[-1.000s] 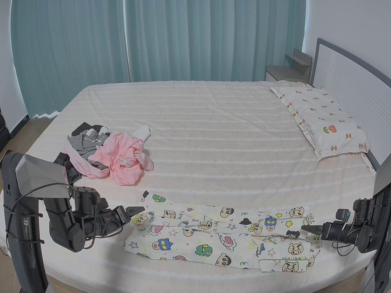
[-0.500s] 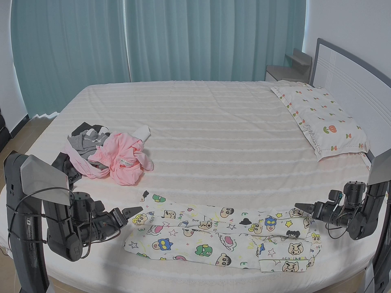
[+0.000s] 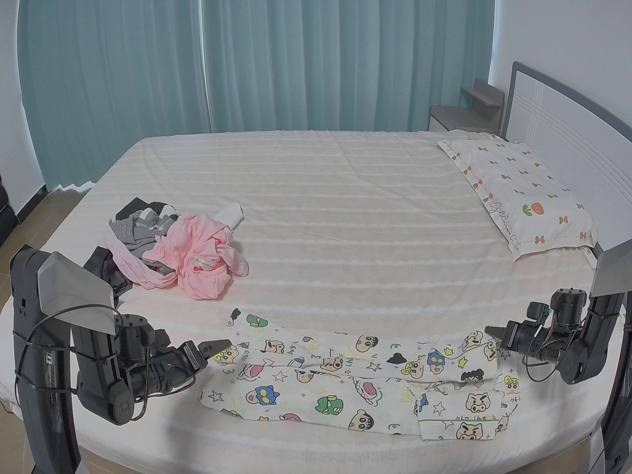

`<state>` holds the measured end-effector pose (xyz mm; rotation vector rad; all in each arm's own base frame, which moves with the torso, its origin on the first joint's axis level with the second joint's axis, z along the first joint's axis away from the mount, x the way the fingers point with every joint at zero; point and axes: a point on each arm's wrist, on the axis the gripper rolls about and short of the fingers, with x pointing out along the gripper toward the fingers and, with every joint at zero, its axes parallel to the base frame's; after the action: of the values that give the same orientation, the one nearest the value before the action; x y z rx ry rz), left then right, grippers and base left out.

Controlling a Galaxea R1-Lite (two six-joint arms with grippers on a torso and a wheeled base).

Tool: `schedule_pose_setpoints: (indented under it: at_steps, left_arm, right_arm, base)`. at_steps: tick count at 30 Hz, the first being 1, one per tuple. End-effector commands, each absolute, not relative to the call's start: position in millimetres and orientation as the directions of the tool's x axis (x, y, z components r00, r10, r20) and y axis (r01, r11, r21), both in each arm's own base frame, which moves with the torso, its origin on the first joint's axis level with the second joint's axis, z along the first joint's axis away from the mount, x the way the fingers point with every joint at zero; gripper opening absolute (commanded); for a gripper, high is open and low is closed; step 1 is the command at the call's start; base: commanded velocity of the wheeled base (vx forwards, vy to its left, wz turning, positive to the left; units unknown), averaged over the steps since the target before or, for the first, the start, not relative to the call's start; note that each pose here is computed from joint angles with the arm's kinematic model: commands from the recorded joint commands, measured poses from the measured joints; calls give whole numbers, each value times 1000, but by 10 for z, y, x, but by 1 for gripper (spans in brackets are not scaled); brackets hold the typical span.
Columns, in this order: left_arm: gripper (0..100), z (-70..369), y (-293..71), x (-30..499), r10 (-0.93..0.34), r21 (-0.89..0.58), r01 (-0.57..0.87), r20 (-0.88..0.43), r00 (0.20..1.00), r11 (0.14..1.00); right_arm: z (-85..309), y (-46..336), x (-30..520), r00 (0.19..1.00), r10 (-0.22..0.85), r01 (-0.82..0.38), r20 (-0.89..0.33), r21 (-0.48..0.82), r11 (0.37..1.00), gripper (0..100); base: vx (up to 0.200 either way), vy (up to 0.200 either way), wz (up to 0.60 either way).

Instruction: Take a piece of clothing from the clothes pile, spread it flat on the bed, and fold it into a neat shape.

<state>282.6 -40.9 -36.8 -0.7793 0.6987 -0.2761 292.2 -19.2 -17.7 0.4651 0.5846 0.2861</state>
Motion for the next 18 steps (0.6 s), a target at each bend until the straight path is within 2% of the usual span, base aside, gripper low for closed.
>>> schedule_pose_setpoints:
  at_steps: [1, 18]
  left_arm:
    - [100, -362, -410, 2833, -472, -724, -11, -461, 751, 690]
    - [100, -367, -418, 2832, -472, -723, -12, -463, 750, 691]
  right_arm:
    - [-129, -176, 2940, 806, 389, -141, -447, 492, 859, 0]
    - [-414, -368, 3089, 754, 349, -17, -556, 515, 857, 0]
  base:
    - [0, 0, 0]
    - [0, 0, 0]
